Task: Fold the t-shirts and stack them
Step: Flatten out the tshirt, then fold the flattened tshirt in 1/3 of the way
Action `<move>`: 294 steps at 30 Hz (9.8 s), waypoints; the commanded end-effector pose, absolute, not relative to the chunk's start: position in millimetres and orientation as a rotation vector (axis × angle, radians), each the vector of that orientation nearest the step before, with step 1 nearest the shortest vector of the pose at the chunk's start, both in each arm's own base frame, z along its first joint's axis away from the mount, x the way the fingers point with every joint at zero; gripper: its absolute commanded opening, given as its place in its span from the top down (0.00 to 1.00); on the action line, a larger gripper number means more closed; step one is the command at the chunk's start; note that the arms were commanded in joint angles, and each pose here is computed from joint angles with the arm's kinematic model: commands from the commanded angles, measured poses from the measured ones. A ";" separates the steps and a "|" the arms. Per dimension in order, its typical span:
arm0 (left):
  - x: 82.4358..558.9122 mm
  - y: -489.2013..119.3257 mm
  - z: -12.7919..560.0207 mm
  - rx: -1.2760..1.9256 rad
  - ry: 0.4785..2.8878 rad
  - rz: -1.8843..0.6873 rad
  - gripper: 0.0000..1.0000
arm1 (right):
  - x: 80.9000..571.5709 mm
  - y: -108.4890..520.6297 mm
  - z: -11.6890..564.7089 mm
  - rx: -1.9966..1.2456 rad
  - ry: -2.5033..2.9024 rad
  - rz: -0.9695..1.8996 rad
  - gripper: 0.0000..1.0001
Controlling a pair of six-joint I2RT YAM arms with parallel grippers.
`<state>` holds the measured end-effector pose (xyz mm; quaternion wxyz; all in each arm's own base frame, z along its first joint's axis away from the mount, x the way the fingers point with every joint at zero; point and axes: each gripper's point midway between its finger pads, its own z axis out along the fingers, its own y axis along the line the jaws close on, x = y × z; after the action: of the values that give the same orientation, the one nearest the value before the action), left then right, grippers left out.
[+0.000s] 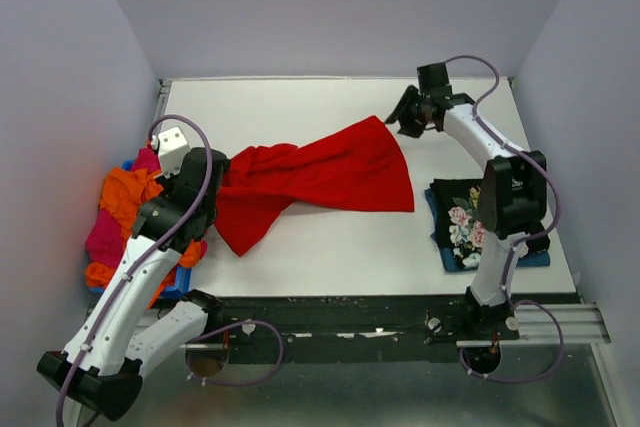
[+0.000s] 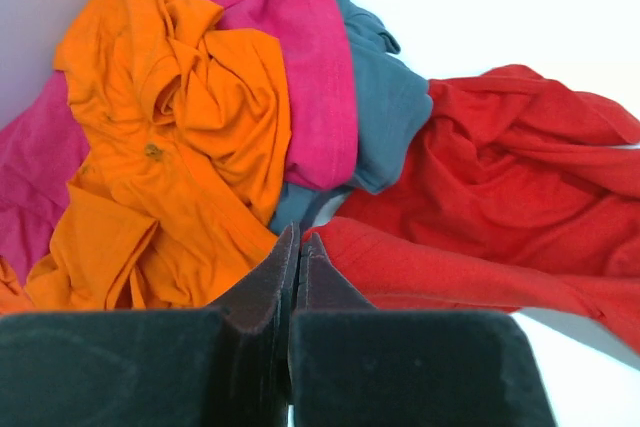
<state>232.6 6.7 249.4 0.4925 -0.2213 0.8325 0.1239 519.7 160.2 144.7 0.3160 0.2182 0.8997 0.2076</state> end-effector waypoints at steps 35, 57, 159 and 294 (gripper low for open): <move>261.9 -20.0 233.5 -0.365 2.082 0.128 1.00 | 315.4 113.4 10.0 0.686 2.656 0.351 0.73; 268.2 -57.8 219.7 -0.296 2.159 -0.066 1.00 | 308.7 64.8 40.6 0.832 2.546 0.160 0.99; 445.3 -102.5 549.3 -0.065 1.121 -0.160 1.00 | 502.2 55.5 351.2 0.585 1.852 1.213 0.99; 582.1 -71.2 154.4 -0.138 1.862 0.117 1.00 | 375.8 36.4 20.7 1.197 2.427 0.216 0.53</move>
<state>570.4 -73.6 146.1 0.5812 -0.0596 0.8099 0.0523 383.9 51.8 32.2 0.2165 0.4053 0.8797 0.1222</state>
